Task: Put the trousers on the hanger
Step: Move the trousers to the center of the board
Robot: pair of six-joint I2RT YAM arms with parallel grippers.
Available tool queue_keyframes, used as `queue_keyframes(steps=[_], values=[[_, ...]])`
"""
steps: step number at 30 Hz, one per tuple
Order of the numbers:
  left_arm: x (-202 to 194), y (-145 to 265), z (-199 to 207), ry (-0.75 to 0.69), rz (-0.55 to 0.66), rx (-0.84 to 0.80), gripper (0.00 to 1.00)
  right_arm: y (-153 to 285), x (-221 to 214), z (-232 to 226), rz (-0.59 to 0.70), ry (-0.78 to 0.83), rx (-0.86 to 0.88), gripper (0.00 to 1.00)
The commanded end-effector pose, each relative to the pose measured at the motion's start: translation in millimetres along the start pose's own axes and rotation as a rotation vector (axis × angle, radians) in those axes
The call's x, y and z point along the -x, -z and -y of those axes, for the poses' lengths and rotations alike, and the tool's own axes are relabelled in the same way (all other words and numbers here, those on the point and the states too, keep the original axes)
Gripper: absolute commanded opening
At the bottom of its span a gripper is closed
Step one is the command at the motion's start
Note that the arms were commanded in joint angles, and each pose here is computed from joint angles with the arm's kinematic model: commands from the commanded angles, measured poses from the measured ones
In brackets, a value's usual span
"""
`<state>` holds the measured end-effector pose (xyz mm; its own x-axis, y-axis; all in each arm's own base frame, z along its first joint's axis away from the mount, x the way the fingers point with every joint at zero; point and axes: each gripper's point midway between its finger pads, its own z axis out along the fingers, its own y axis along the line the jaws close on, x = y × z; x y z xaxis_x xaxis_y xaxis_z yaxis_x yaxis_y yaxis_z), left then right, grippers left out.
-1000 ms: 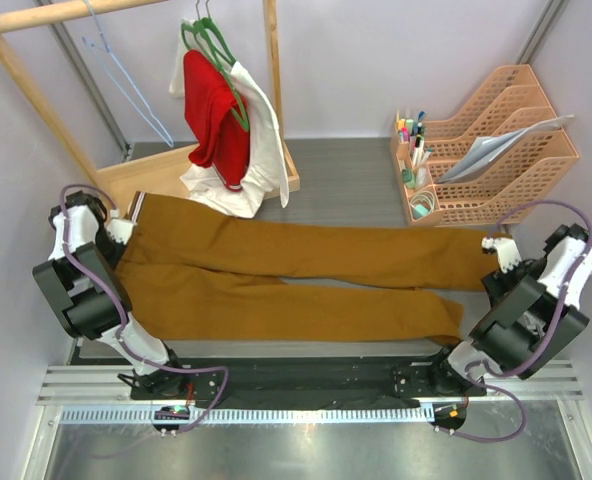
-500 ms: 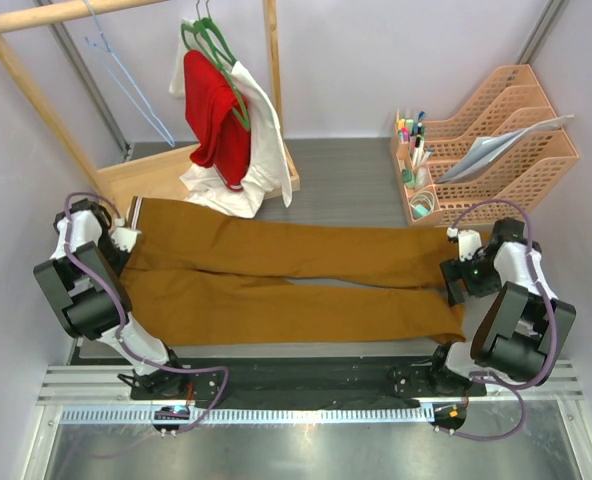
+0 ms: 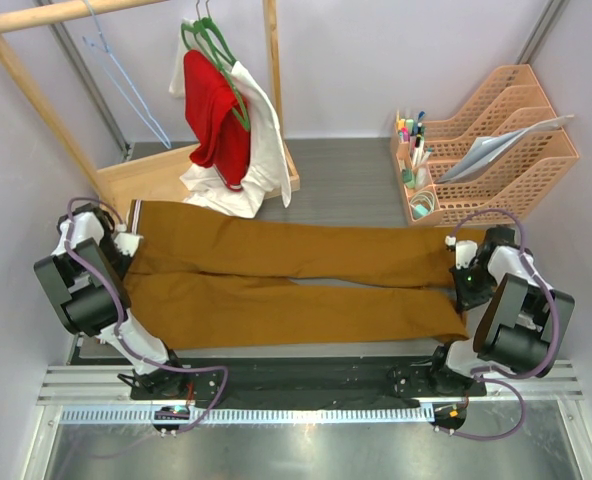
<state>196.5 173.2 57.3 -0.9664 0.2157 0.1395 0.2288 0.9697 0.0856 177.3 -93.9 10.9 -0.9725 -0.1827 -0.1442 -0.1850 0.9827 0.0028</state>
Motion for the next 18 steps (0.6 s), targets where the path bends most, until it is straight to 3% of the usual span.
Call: queue_keyframes(steps=[1,6,9,14,18], values=[[3,0,0,0.030,-0.016,-0.022,0.00,13,1,15,0.017,-0.018,-0.038,0.01],[1,5,-2,0.045,0.000,-0.021,0.00,119,10,91,0.193,-0.152,-0.212,0.01],[0,10,-3,0.054,0.013,-0.031,0.00,154,-21,131,0.190,-0.208,-0.321,0.01],[-1,16,-9,0.031,0.024,-0.017,0.00,133,-51,162,0.103,-0.264,-0.324,0.01],[-10,19,-7,0.004,0.009,-0.023,0.00,103,-60,156,0.048,-0.246,-0.267,0.01]])
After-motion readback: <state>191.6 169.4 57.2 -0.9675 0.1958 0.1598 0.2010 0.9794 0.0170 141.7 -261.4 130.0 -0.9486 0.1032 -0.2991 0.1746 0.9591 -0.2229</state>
